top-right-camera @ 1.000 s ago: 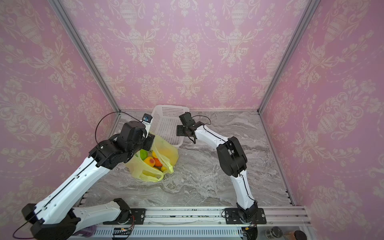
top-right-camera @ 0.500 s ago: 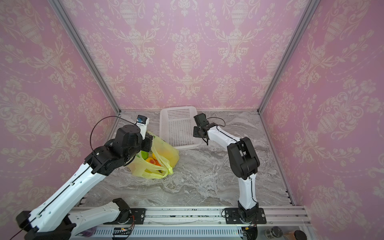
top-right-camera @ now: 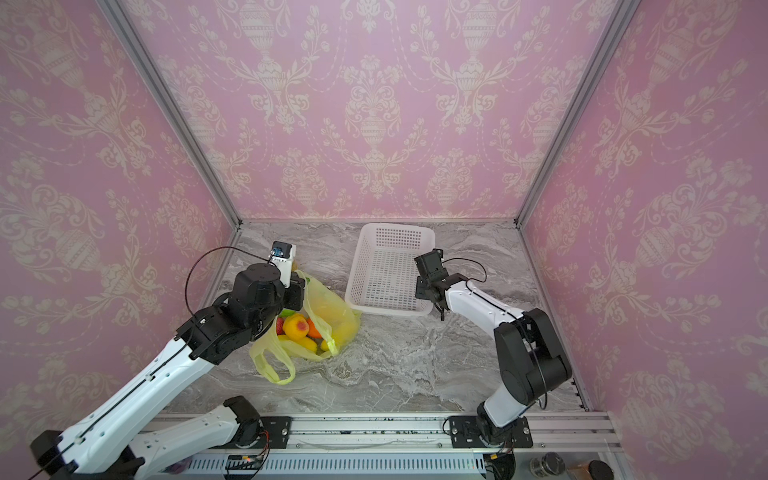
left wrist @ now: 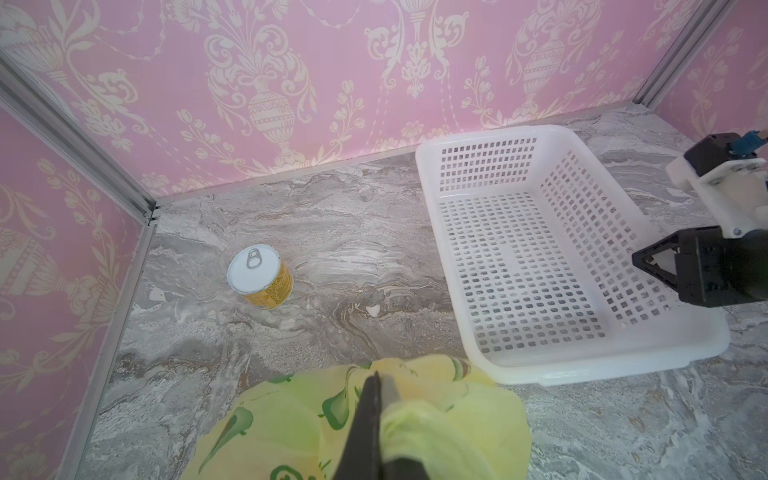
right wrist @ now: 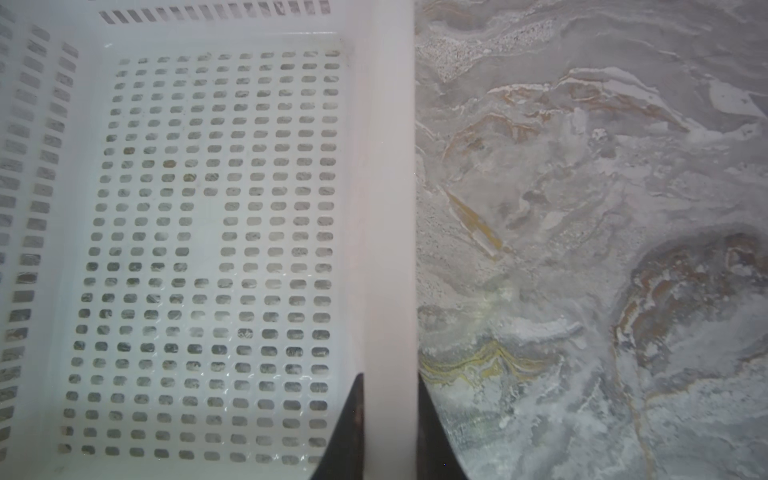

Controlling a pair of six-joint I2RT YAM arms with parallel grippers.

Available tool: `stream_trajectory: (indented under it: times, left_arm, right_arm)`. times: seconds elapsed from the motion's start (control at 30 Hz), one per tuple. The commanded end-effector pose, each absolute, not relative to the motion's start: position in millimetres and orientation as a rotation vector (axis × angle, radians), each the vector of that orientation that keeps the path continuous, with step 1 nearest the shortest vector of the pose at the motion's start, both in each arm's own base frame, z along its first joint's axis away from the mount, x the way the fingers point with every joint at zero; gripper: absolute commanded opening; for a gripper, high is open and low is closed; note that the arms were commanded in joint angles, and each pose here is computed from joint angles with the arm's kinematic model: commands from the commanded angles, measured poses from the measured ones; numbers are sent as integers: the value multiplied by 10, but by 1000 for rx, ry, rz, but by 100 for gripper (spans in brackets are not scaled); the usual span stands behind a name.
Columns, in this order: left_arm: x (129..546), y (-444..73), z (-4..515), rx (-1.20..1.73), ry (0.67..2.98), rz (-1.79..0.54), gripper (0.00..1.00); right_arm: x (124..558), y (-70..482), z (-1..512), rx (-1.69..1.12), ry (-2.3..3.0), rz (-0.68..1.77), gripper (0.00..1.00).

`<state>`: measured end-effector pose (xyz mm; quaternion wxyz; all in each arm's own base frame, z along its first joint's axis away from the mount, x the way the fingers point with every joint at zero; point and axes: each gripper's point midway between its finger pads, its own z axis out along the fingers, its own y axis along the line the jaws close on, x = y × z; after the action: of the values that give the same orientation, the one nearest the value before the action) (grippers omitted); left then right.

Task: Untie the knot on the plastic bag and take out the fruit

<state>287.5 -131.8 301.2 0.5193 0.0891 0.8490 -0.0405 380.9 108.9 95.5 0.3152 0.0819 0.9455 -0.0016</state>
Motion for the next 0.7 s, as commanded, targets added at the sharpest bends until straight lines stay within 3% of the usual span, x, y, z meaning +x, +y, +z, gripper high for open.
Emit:
stream_trajectory:
  times: [0.0,0.17,0.4,0.5,0.67]
  left_arm:
    - [2905,-1231,3079,165,2001,-76,0]
    - [2893,-1235,3045,167,2011,-82,0]
    - [2861,-1238,3041,160,2009,-109,0]
    - [2868,-1283,3016,173,2019,-125,0]
    - [2867,-1305,3010,180,2022,-136,0]
  right_arm:
    - [3559,794,841,237,2522,-175,7]
    - [3290,500,918,335,2481,-198,7]
    - [2976,339,1001,381,2454,-161,14]
    - [2869,293,1087,400,2416,-138,26]
    - [2696,359,1418,381,2295,18,62]
